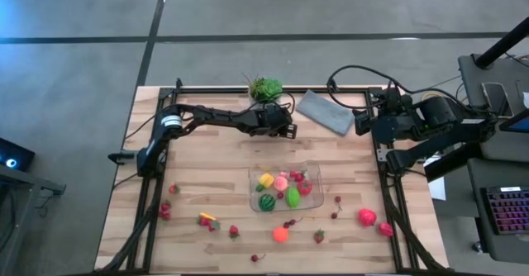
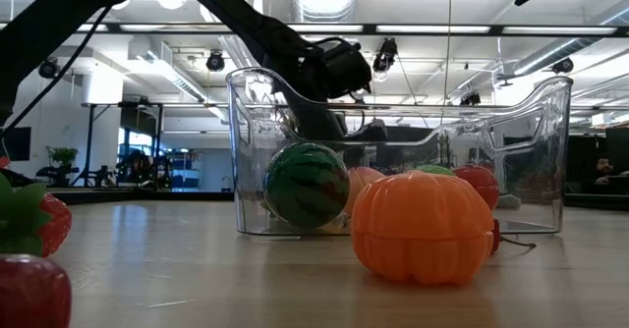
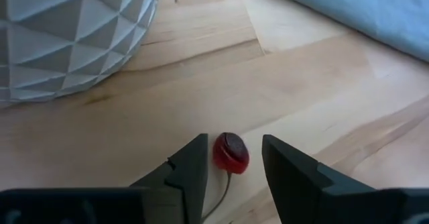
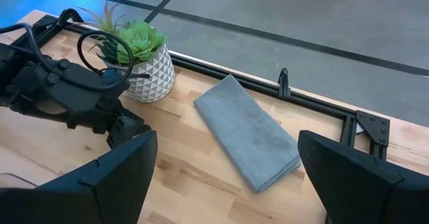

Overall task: Pick and placing Produce into tupperware
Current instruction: Put the cherry into the transparent bin

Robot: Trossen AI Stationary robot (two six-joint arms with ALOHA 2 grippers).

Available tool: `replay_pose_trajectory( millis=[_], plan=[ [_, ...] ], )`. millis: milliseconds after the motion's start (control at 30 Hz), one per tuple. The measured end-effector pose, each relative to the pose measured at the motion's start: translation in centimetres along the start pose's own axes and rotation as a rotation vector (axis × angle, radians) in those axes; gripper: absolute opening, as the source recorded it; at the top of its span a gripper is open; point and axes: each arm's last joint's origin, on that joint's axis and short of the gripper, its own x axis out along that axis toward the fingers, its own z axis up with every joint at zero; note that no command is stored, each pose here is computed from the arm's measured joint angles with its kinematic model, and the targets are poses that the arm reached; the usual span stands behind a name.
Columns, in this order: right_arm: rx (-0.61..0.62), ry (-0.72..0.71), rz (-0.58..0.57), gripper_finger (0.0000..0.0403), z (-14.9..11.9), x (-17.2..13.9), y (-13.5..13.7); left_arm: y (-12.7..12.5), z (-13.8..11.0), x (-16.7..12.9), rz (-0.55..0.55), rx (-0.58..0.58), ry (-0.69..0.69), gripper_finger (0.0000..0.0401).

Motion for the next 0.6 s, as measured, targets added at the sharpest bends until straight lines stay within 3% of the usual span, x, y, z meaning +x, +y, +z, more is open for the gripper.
replay_pose_trajectory(
  millis=[600],
  plan=[
    [-0.002,0.000,0.000,0.0352,-0.01,0.00,0.00,0.00,-0.08,0.25,-0.011,0.001,-0.017,0.0126]
  ],
)
